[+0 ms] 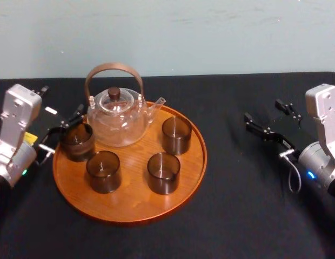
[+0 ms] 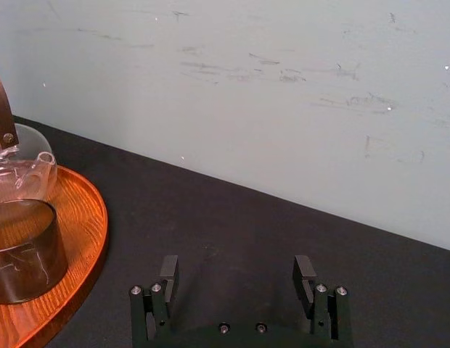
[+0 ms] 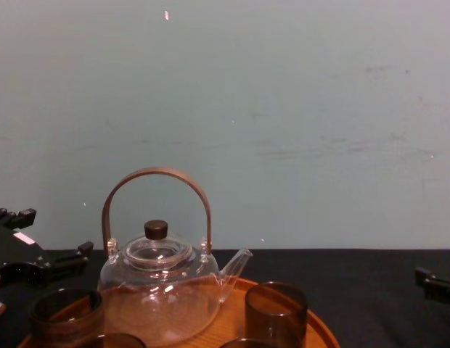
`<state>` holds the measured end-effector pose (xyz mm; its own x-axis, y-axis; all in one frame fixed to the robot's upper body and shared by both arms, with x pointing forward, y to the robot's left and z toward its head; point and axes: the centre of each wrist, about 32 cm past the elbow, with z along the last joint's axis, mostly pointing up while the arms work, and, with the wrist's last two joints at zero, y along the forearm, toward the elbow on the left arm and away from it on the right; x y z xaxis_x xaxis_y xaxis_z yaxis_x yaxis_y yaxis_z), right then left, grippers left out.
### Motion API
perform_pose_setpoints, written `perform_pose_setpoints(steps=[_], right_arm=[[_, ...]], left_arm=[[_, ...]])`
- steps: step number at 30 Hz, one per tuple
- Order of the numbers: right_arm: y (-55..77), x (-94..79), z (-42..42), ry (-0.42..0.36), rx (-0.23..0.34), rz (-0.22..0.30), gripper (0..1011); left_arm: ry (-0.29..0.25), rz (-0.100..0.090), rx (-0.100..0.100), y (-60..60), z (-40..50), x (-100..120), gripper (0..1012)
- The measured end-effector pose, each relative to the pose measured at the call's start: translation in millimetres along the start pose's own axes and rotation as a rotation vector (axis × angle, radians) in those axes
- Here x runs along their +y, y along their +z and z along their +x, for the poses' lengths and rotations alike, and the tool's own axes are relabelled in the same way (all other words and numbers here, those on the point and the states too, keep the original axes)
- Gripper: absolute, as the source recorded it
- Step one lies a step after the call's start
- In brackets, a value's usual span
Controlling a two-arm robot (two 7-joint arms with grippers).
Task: Pick up the glass from the table and place it on the tray.
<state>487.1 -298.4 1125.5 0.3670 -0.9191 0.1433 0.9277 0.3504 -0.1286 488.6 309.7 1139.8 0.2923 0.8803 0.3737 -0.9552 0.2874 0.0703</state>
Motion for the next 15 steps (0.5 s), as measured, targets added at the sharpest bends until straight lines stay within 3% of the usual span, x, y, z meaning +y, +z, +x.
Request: perform_pose_setpoints(steps=[15], right_arm=[[0.3, -0.2, 0.1, 0.0, 0.0, 0.0, 1002]], left_arm=[[0.0, 0.0, 0.0, 0.0, 0.0, 0.0, 1001]])
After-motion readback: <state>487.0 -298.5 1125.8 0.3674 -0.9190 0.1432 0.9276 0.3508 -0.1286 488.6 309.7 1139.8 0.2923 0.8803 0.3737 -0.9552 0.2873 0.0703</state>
